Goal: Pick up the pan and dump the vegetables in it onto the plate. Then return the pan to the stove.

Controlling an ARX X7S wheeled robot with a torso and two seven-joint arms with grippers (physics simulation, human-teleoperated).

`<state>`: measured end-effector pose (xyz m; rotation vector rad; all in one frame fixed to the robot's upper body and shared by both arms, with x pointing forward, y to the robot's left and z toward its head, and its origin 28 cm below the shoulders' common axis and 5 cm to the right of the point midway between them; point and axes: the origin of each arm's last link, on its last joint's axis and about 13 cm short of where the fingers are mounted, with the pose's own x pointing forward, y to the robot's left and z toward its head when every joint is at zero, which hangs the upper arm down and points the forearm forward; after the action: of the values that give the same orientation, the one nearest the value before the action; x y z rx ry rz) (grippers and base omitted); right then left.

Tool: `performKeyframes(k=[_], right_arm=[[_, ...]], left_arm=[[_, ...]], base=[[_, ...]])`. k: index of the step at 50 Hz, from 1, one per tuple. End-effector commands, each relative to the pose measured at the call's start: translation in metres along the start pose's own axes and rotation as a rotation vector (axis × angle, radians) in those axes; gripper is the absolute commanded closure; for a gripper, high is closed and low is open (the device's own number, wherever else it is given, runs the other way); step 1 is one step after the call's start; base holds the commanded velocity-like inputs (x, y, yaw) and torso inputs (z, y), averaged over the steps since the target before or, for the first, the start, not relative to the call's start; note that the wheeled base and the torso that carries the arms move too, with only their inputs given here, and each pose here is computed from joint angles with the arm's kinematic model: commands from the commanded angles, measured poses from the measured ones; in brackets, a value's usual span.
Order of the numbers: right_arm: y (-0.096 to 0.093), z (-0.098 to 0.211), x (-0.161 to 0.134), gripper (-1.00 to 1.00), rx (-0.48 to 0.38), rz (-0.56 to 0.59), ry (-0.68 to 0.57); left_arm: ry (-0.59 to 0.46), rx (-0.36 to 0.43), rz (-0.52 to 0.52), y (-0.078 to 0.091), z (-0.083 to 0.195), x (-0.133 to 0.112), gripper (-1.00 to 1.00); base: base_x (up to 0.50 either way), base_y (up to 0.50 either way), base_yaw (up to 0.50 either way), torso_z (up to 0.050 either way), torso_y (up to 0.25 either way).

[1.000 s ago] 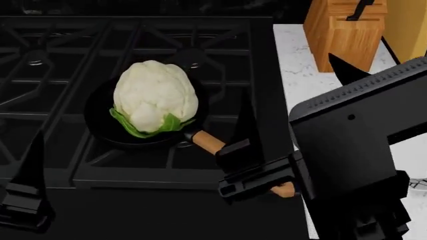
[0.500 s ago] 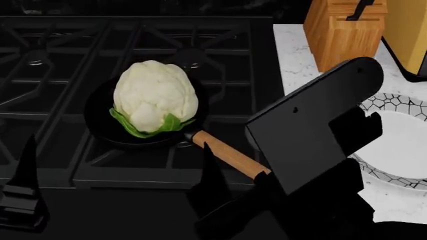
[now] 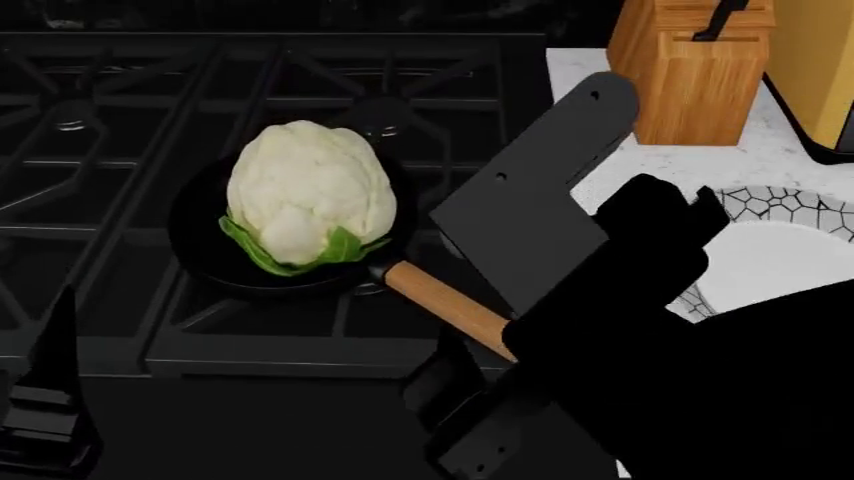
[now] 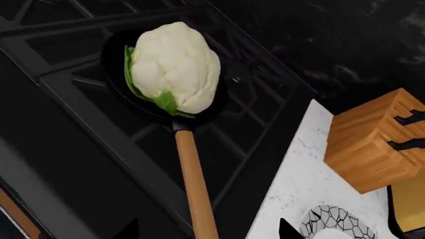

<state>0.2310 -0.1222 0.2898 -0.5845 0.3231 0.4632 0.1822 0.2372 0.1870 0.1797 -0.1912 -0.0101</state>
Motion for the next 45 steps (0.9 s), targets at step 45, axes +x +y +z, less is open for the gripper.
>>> performKeyframes(k=[45], right_arm=[[-0.008, -0.01, 0.084, -1.0, -0.015, 0.122, 0.154]], left_arm=[[-0.024, -0.046, -0.073, -0.003, -0.005, -0.006, -1.0]], base=[[0.0, 0.0, 0.0, 0.0, 0.0]])
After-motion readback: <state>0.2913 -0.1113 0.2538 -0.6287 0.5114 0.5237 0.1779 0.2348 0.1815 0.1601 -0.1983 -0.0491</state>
